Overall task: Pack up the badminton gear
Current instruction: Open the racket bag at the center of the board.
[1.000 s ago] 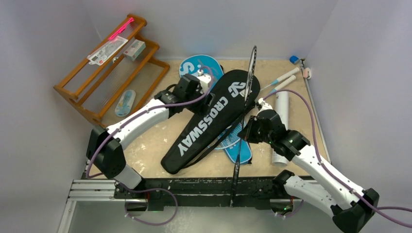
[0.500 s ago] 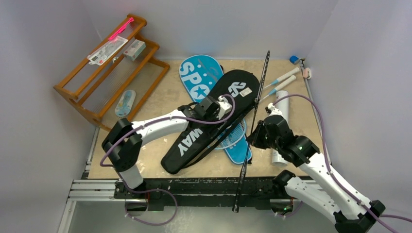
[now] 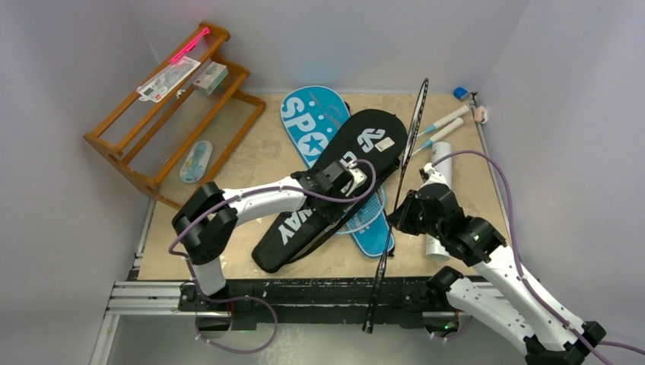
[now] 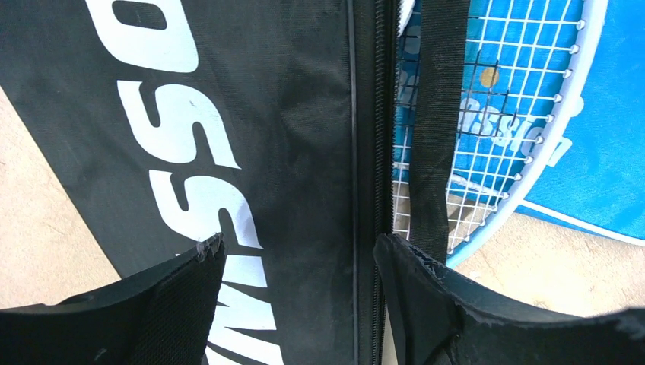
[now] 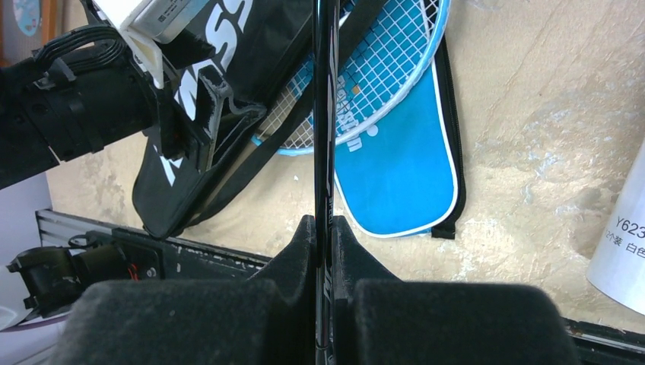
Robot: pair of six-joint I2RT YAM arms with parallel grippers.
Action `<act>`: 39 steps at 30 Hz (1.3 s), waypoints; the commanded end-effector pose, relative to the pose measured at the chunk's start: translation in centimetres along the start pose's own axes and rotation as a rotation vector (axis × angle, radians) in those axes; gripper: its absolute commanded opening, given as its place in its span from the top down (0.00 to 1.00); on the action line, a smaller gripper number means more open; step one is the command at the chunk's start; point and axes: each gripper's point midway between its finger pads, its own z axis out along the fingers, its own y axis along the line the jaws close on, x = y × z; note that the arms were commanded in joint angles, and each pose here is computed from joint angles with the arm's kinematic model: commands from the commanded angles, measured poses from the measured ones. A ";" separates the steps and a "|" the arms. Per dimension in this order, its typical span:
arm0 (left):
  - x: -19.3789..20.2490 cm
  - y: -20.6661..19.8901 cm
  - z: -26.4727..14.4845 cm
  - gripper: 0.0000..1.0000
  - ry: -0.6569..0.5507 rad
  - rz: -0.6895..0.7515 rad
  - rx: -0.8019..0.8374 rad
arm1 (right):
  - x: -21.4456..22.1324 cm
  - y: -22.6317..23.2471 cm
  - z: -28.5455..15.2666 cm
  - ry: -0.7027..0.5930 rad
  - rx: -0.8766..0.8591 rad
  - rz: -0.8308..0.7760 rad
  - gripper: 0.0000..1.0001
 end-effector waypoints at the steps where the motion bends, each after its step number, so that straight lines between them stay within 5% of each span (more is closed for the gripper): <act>1: -1.6 -0.4 -0.6 0.29 -0.036 0.019 0.010 | -0.5 0.4 0.2 -0.020 -0.013 0.012 1.00; 7: -1.2 0.0 -0.4 0.29 -0.023 0.025 -0.019 | -0.3 0.1 0.2 -0.023 -0.013 0.018 1.00; 20: -1.3 3.2 -1.0 0.49 -0.020 0.022 -0.252 | -0.1 0.7 1.3 -0.003 -0.027 0.017 1.00; 28: -1.5 5.0 -1.4 1.00 -0.028 0.009 -0.361 | 1.1 0.7 1.8 0.035 -0.047 0.029 1.00; 34: -1.8 6.2 -2.3 1.00 -0.047 -0.011 -0.436 | 3.1 0.7 2.2 0.099 -0.093 0.049 1.00; 39: -1.7 3.6 -1.7 0.60 -0.043 0.015 -0.270 | 3.7 0.5 2.1 0.113 -0.102 0.058 1.00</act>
